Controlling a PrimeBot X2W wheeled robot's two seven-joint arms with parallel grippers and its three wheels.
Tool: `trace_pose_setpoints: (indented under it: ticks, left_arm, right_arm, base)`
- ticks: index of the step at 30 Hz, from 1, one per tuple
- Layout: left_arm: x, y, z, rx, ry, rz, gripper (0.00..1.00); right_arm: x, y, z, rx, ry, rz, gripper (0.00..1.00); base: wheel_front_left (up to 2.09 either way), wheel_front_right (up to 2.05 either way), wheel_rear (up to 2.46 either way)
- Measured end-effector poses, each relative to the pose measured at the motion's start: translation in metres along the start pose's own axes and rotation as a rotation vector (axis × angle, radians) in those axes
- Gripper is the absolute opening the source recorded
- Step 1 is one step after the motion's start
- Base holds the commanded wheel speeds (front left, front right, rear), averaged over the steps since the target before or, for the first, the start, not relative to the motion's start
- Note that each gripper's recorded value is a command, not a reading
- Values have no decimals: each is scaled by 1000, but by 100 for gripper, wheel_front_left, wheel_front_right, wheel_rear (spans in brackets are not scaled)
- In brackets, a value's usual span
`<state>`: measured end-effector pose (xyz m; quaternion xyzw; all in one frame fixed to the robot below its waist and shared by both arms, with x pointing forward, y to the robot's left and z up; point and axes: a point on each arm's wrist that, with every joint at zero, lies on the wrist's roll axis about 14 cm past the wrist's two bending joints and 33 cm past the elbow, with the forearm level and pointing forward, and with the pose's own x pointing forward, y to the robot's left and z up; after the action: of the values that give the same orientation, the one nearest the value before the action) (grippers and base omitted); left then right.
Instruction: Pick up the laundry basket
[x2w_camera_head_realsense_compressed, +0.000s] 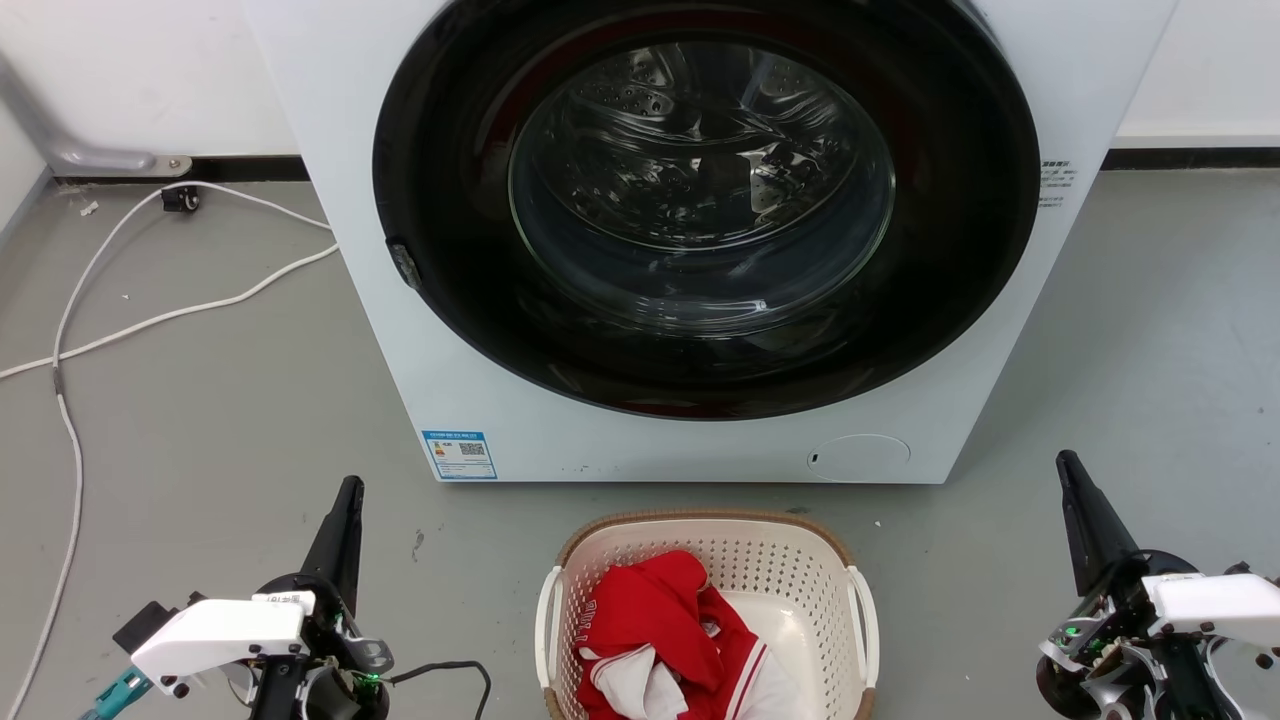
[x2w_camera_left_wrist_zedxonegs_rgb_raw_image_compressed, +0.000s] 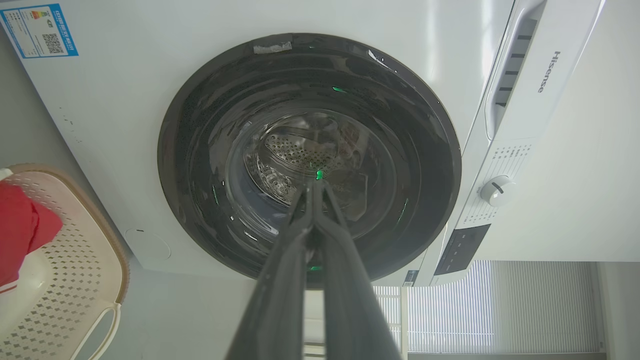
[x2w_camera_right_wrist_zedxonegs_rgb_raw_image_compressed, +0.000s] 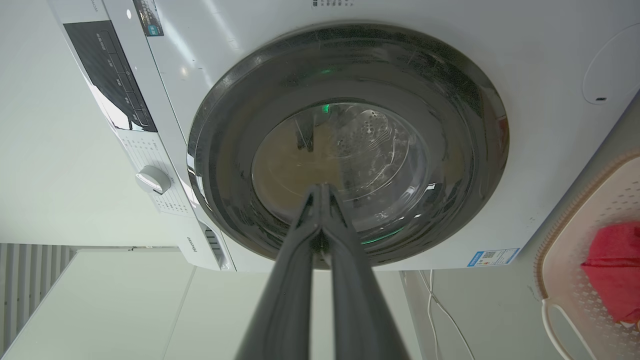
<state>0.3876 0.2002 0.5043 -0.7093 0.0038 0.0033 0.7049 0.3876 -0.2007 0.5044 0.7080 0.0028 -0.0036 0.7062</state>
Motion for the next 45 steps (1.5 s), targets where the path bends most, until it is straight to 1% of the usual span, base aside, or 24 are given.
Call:
trace_pose_setpoints:
  ticks: [26, 27, 29, 33, 35, 45]
  left_arm:
    - [0, 0, 0, 0, 0, 0, 0]
    - [0, 0, 0, 1, 0, 0, 100]
    - [-2, 5, 0, -2, 0, 14, 100]
    - [-13, 30, -2, -14, -3, 88, 100]
    - [-17, 35, -1, -15, -10, 104, 100]
    - [-15, 23, 3, 16, -45, 66, 100]
  right_arm:
    - [0, 0, 0, 1, 1, 0, 0]
    - [0, 0, 0, 1, 1, 0, 100]
    - [-2, -4, 0, 2, 0, -13, 100]
    - [-13, -29, -1, 11, -3, -86, 100]
    - [-18, -36, -1, 11, -8, -105, 100]
    - [-17, -26, -2, -41, -25, -75, 100]
  base:
    - [0, 0, 0]
    - [0, 0, 0]
    - [0, 0, 0]
    - [0, 0, 0]
    - [0, 0, 0]
    - [0, 0, 0]
